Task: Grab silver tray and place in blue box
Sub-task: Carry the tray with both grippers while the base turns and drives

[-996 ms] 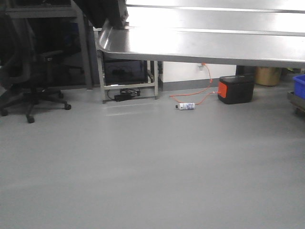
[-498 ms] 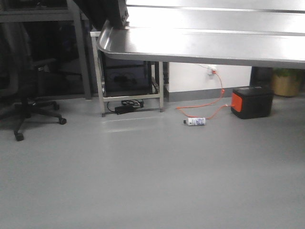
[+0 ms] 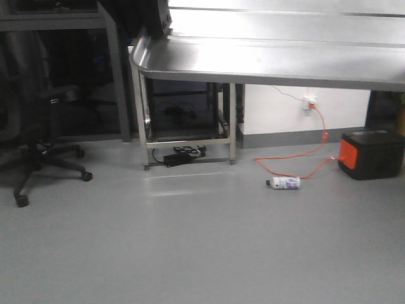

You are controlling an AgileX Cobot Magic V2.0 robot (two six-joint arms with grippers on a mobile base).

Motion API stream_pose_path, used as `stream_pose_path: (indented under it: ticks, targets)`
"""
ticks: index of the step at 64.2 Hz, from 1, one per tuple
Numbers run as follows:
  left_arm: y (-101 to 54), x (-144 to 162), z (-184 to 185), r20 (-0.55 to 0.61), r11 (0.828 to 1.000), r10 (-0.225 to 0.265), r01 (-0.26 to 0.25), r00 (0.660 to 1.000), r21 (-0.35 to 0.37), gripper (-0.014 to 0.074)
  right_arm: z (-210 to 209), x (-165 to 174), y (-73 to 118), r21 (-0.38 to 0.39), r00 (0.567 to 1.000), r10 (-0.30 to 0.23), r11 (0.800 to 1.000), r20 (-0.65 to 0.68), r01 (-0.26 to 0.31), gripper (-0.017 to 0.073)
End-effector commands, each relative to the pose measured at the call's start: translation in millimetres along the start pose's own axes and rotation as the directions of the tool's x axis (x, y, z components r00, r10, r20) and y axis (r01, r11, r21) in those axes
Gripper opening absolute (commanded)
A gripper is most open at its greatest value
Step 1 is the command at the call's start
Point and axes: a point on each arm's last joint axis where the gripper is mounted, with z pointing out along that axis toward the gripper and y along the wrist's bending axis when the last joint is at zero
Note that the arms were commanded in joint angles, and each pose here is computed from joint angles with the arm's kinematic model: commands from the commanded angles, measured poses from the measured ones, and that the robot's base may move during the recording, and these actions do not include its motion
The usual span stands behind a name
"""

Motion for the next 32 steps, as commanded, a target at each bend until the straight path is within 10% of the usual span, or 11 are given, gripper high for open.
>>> stream_pose_path:
  ticks: [1,32]
  targets:
    - [4.1,-3.2,-22.6,0.063,0.999,0.036,-0.036,0.997,0.003,-0.0105,-12.6,-8.4,-2.2,0.015,0.994,-0.040,0.999,0.100,0.039,0.0057]
    - [3.5,-2.8,-22.6,0.059,0.999,0.032,-0.033,0.998,0.009,-0.0105,-12.6,-8.3,-2.2,0.015,0.994,-0.040,0.999,0.099,0.039,0.0057]
